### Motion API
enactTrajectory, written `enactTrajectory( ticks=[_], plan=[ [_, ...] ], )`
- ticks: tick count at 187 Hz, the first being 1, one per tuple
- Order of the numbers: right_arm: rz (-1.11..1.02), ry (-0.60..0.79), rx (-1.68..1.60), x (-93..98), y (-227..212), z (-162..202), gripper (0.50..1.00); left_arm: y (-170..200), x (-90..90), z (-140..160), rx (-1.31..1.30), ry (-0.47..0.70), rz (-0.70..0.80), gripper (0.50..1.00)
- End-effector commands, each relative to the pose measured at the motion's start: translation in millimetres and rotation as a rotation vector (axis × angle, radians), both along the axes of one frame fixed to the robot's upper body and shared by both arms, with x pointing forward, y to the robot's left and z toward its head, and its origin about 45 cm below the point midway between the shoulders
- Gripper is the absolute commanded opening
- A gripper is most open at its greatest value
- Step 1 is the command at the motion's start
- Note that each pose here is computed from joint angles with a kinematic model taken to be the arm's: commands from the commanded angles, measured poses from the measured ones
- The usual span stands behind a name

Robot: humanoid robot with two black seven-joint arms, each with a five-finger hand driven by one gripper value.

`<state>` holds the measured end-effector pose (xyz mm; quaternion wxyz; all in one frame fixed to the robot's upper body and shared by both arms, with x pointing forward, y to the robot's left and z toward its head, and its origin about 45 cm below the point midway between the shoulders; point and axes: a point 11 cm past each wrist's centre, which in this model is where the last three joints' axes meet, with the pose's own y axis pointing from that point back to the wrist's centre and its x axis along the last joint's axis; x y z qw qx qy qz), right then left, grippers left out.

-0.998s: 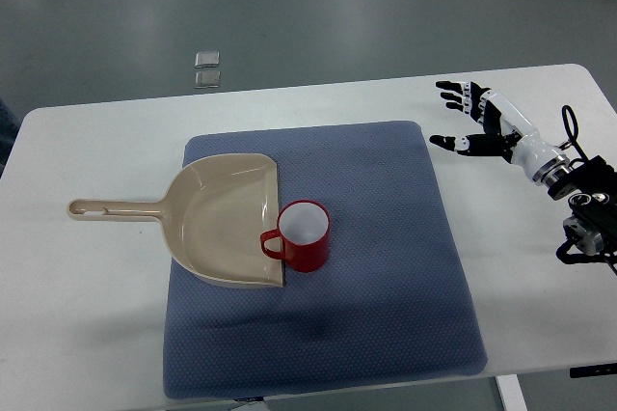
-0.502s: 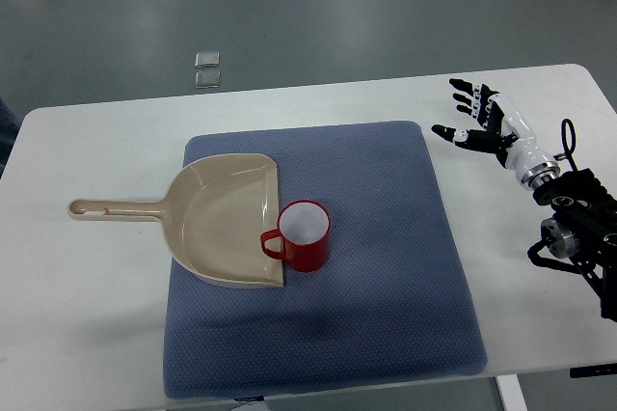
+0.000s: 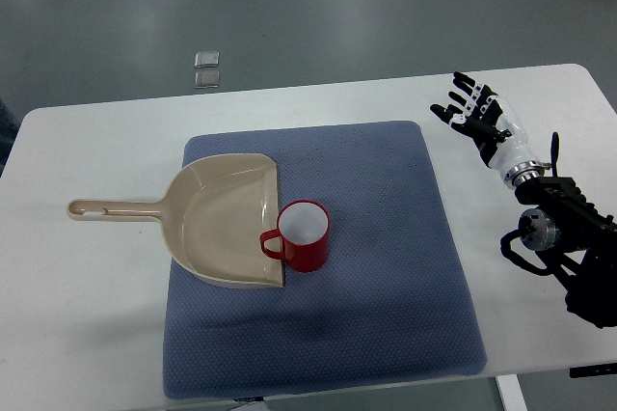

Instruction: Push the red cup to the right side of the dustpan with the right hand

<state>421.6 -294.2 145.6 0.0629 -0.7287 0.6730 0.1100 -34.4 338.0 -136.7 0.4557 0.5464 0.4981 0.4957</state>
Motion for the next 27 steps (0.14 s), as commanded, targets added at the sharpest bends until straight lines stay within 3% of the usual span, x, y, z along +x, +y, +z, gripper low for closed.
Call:
enactTrajectory(
  ticks=[1, 27],
  plan=[
    [0.017, -0.016, 0.018, 0.1, 7.1, 4.9, 0.913, 0.0, -0.1, 0.0, 0.000, 0.000, 0.000, 1.000],
    [0.029, -0.020, 0.030, -1.7, 12.6, 5.2, 0.915, 0.0, -0.1, 0.0, 0.000, 0.000, 0.000, 1.000]
  ],
)
